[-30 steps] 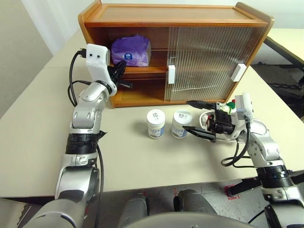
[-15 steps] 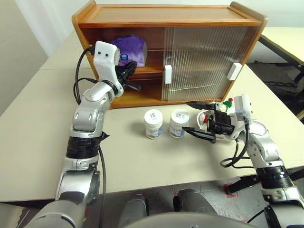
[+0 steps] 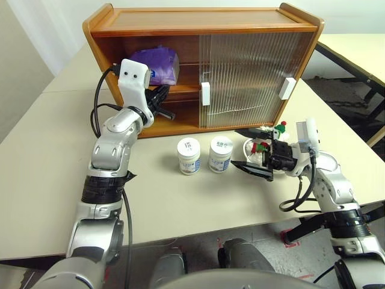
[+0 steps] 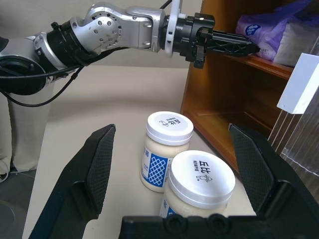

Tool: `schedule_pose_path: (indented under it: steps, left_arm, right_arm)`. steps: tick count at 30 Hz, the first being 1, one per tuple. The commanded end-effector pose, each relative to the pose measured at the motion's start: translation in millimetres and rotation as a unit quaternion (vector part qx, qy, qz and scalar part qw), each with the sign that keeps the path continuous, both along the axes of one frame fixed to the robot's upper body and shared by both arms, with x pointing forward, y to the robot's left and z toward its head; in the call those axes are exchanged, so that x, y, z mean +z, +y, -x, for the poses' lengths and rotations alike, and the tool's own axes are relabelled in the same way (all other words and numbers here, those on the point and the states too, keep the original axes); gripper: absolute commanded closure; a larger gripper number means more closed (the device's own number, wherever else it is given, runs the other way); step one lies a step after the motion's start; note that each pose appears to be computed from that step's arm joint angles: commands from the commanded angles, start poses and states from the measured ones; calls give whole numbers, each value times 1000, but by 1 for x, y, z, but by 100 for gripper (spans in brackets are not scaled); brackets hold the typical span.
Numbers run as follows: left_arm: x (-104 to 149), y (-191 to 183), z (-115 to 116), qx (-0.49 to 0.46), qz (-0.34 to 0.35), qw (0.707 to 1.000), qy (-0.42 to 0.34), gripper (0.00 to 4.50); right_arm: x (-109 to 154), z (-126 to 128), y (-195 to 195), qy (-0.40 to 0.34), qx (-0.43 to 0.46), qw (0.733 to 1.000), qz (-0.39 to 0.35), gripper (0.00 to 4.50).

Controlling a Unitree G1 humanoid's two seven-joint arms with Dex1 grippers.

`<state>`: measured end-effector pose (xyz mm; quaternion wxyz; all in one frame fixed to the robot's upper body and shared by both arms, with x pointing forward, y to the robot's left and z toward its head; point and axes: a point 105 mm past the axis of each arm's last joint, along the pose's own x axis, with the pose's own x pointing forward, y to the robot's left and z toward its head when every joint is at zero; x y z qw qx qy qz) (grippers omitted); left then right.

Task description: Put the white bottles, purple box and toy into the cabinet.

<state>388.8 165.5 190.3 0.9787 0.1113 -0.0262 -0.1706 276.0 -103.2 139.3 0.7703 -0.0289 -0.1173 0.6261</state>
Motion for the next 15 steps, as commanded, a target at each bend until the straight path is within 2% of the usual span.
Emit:
schedule_pose_path:
  steps: [1,15]
  left_arm:
    - [2,9,-6,15,-2,1000,-5,445]
    - [9,11,-43,21,-21,999,-16,445]
  right_arm:
    - [0,0,-2,1,-2,1000,5,0]
    - [0,0,0,0,-2,1000,6,0]
